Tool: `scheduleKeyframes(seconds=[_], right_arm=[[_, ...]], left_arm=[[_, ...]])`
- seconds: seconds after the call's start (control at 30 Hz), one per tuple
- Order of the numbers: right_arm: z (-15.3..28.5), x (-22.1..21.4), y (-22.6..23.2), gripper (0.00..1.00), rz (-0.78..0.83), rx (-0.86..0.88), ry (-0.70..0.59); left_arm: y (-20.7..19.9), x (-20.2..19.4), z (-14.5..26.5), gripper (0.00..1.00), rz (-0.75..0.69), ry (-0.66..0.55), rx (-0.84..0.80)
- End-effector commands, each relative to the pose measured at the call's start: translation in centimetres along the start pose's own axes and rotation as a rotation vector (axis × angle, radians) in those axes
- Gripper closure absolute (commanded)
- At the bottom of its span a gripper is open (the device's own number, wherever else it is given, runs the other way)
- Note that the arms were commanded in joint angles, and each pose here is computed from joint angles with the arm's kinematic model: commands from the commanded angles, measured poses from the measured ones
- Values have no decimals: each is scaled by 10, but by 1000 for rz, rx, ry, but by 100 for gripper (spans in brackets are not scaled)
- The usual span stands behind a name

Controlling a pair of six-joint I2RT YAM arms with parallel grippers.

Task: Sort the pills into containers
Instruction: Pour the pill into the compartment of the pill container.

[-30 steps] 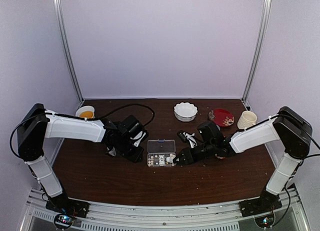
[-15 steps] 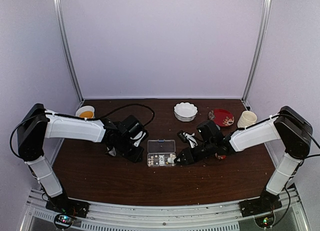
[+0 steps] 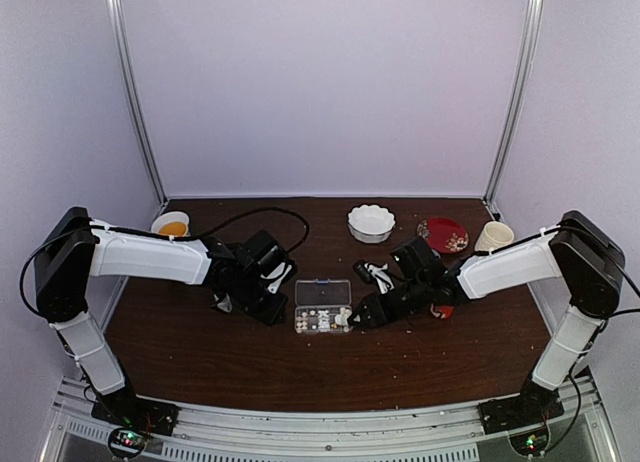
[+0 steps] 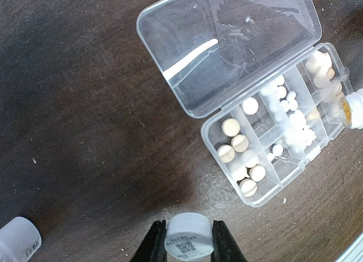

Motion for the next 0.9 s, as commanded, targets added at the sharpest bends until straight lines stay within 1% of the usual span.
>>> scheduleKeyframes(seconds=[0.0, 0.07, 0.13, 0.2, 0.27, 0.3, 0.37, 0.4, 0.47, 0.5, 0.57, 0.6, 0.67, 0.7, 0.77, 0.8, 0.87], right_arm=[[-2, 3, -9, 100, 2, -67, 18], [-3, 1, -2, 100, 10, -10, 27], [2, 8, 11, 100, 8, 58, -24], [0, 11, 4, 100, 10, -3, -18], [-3, 5, -8, 100, 12, -63, 28], [-3, 3, -5, 100, 11, -39, 34], [-1, 6, 5, 100, 10, 25, -2], [1, 7, 5, 100, 3, 18, -12], [-1, 6, -6, 100, 6, -54, 16], [-2, 6, -3, 100, 12, -33, 20], [1, 7, 12, 100, 4, 68, -17], [2, 8, 12, 100, -1, 64, -26], [-1, 5, -1, 100, 7, -27, 6], [-2, 4, 1, 100, 16, -15, 25], [0, 6, 13, 100, 13, 76, -8], [0, 7, 12, 100, 4, 75, -23], [-4, 3, -3, 100, 3, -24, 6]], left_arm=[[-1, 13, 7, 94, 12, -51, -13], [-1, 12, 7, 94, 13, -50, -12], [-1, 12, 7, 94, 14, -50, -13], [-1, 12, 6, 94, 13, -50, -12], [-1, 12, 6, 94, 14, -49, -12], [-1, 12, 6, 94, 14, -50, -12], [-1, 12, 7, 94, 12, -50, -13], [-1, 12, 7, 94, 12, -50, -13], [0, 12, 7, 94, 14, -52, -13], [-1, 12, 7, 94, 14, -52, -13], [-1, 12, 7, 94, 13, -51, -13], [0, 12, 7, 94, 13, -51, -12], [0, 11, 7, 94, 11, -50, -12], [-1, 11, 7, 94, 12, -49, -12], [-1, 11, 7, 94, 12, -50, -12], [0, 11, 7, 94, 11, -48, -12], [0, 9, 6, 94, 11, -43, -11]])
Point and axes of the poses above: each gripper's point midway between its finger pads, its own z axis back along the fingers, its own y axis along the line the jaws close on, x = y × z, the point moved 2 cm from there along z, back along the fingers, and after that the axes turned 7 degrees about -z, right-handed, at the moved point
